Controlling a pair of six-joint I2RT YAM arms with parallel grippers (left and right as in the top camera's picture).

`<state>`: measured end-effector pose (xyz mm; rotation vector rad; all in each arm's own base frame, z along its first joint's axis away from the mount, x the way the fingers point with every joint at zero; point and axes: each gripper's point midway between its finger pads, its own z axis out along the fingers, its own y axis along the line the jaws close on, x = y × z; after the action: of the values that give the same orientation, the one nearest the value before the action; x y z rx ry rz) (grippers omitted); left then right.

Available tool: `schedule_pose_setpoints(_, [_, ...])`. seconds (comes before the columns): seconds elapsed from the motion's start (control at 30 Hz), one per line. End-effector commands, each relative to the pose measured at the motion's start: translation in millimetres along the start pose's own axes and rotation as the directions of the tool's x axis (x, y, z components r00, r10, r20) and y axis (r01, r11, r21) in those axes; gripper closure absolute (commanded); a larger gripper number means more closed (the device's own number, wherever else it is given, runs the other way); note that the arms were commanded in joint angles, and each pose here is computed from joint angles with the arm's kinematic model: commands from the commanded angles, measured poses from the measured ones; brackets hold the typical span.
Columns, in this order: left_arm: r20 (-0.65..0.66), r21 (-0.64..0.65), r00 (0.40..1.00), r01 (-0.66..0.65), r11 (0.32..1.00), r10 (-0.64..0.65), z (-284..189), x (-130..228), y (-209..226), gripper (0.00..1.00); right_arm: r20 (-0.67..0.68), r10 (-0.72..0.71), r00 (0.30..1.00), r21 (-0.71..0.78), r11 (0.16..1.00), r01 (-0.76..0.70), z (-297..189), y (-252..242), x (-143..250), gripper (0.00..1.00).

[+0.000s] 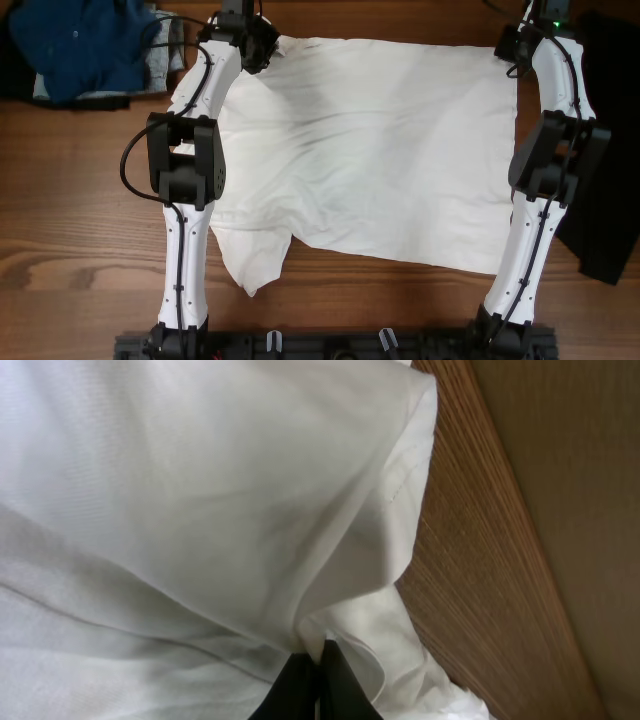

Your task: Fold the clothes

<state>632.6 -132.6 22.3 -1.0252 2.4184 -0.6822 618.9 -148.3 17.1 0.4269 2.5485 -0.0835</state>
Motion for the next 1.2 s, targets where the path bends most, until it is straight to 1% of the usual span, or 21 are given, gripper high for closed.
schedule_pose_setpoints(0.0, [-0.013,-0.019,1.0,0.006,1.0,-0.006,9,2,11,0.96,0.003,0.01,1.0,0.004,1.0,-0.01,9,-2,3,0.5])
schedule_pose_setpoints(0.17, [-0.003,-0.025,1.0,0.005,1.0,-0.005,9,0,12,0.96,0.017,0.011,1.0,-0.002,1.0,-0.01,11,-1,0,0.48])
schedule_pose_setpoints(0.43, [-0.003,-0.025,1.0,0.006,1.0,-0.006,9,0,12,0.96,-0.021,0.012,1.0,-0.017,1.0,-0.012,29,2,16,0.5])
schedule_pose_setpoints(0.67, [-0.003,-0.025,1.0,0.006,1.0,-0.006,9,0,12,0.96,-0.025,0.011,1.0,-0.017,1.0,-0.011,31,2,18,0.73])
schedule_pose_setpoints(0.8, [-0.003,-0.024,1.0,0.006,1.0,-0.006,9,0,12,0.96,-0.025,0.012,1.0,-0.016,1.0,-0.012,31,2,18,0.93])
schedule_pose_setpoints(0.87, [-0.003,-0.024,1.0,0.005,1.0,-0.005,9,0,12,0.96,-0.027,0.014,1.0,-0.016,1.0,-0.015,31,2,19,0.96])
schedule_pose_setpoints(0.97, [-0.002,-0.022,1.0,-0.002,1.0,0.002,8,0,11,0.96,-0.029,0.043,0.999,-0.007,0.999,-0.044,31,0,19,0.96])
schedule_pose_setpoints(1.03, [0.003,-0.014,0.999,-0.04,0.999,0.04,3,-2,7,0.96,-0.028,0.074,0.997,0.027,0.997,-0.074,31,-6,19,0.95])
schedule_pose_setpoints(1.17, [0.023,0.012,0.993,-0.12,0.993,0.119,-15,-8,-9,0.96,-0.032,0.079,0.996,0.039,0.996,-0.078,31,-9,21,0.96])
